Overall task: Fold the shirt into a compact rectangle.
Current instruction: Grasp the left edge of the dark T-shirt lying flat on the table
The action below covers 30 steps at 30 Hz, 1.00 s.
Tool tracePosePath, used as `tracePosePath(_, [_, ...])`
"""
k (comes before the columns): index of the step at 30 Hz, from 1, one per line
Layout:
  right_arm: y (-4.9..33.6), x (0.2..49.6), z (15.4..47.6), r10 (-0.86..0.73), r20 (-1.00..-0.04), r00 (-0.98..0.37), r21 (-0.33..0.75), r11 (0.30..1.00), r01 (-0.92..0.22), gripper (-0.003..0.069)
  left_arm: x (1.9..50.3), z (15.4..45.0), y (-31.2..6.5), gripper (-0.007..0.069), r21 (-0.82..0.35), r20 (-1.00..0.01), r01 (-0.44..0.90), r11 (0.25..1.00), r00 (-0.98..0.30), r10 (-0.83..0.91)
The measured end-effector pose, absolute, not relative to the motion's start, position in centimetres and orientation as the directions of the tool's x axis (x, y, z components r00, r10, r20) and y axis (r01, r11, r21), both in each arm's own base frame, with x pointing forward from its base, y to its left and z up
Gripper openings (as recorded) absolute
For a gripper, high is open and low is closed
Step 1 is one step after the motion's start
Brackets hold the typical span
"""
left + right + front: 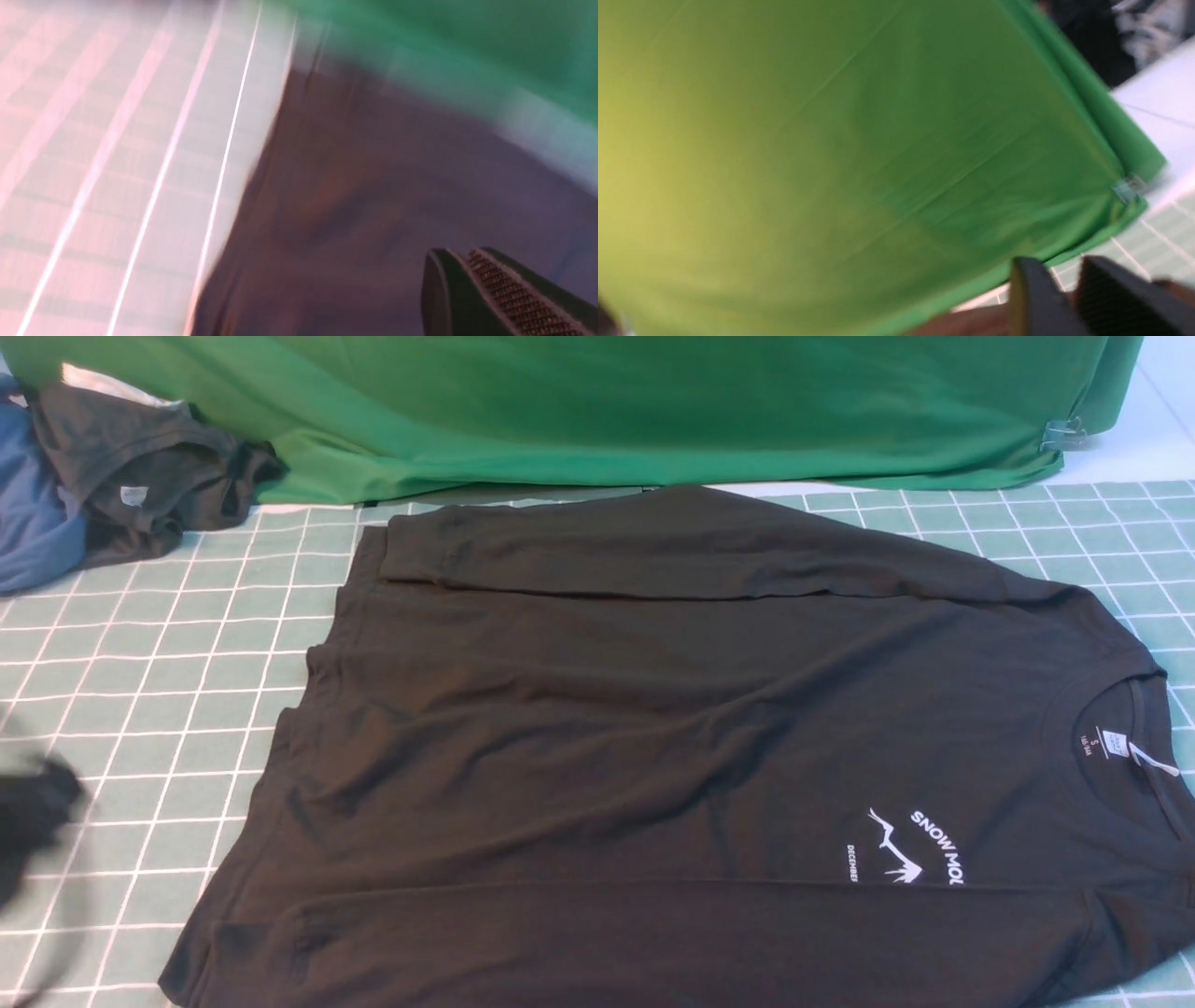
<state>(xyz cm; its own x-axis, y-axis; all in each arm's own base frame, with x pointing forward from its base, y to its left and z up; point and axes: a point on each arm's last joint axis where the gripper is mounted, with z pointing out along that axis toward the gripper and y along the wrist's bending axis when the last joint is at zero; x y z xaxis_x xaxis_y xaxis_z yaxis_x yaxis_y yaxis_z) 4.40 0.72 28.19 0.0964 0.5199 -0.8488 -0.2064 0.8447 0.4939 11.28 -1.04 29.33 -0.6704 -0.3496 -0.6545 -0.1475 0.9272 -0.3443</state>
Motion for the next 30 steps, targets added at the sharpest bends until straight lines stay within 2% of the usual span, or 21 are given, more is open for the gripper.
tracePosePath(2, [1.1, 4.4, 31.0, 0.417, -0.907, 0.056, 0.395, 0.89, -0.229, 0.004, 13.4, 27.2, -1.2, 0.0015, -0.284, -0.512, -0.125, 0.951, -0.819, -0.261])
tracePosePath(5, [1.8, 5.2, 34.5, 0.305, -0.951, -0.044, 0.306, 0.916, -0.26, 0.0029, 15.8, 24.5, -1.1, 0.0003, -0.241, -0.354, -0.126, 0.962, -0.912, -0.208])
tracePosePath(7, [2.1, 5.7, 35.3, 0.265, -0.96, -0.095, 0.281, 0.921, -0.271, 0.0028, 16.3, 23.8, -1.1, 0.0003, -0.226, -0.317, -0.126, 0.966, -0.928, -0.195])
tracePosePath(9, [2.9, 7.2, 36.4, 0.138, -0.958, -0.251, 0.214, 0.927, -0.308, 0.0027, 17.4, 22.5, -1.5, 0.0002, -0.179, -0.277, -0.09, 0.98, -0.951, -0.138])
tracePosePath(12, [3.7, 8.8, 35.7, 0.016, -0.924, -0.381, 0.159, 0.925, -0.346, 0.0026, 18.3, 21.9, -2.4, 0.0002, -0.138, -0.296, -0.065, 0.988, -0.95, -0.103])
tracePosePath(15, [4.1, 10.1, 34.7, -0.042, -0.886, -0.462, 0.146, 0.921, -0.362, 0.0025, 18.8, 20.9, -3.2, 0.0001, -0.077, -0.282, -0.057, 0.995, -0.956, -0.077])
tracePosePath(19, [4.2, 10.5, 34.4, -0.053, -0.875, -0.48, 0.144, 0.921, -0.363, 0.0025, 19.6, 19.4, -2.9, 0.0003, 0.016, -0.237, -0.109, 0.994, -0.966, -0.102])
tracePosePath(23, [4.2, 10.5, 34.4, -0.054, -0.875, -0.481, 0.143, 0.921, -0.364, 0.0025, 20.3, 18.0, -2.6, 0.0032, 0.079, -0.198, -0.106, 0.991, -0.976, -0.089])
tracePosePath(26, [4.2, 10.5, 34.4, -0.056, -0.875, -0.48, 0.141, 0.92, -0.365, 0.0025, 20.8, 17.3, -2.7, 0.009, 0.077, -0.198, -0.097, 0.992, -0.977, -0.08])
tracePosePath(28, [4.3, 10.6, 34.4, -0.056, -0.875, -0.481, 0.141, 0.92, -0.364, 0.0024, 21.2, 16.9, -2.9, 0.0169, 0.069, -0.209, -0.095, 0.993, -0.975, -0.079])
tracePosePath(29, [4.3, 10.6, 34.4, -0.056, -0.875, -0.481, 0.141, 0.92, -0.364, 0.0024, 21.3, 16.9, -2.9, 0.0177, 0.068, -0.212, -0.094, 0.993, -0.974, -0.078])
tracePosePath(30, [4.3, 10.6, 34.4, -0.056, -0.875, -0.481, 0.141, 0.92, -0.364, 0.0024, 21.5, 16.6, -3.0, 0.0239, 0.066, -0.213, -0.089, 0.994, -0.974, -0.073])
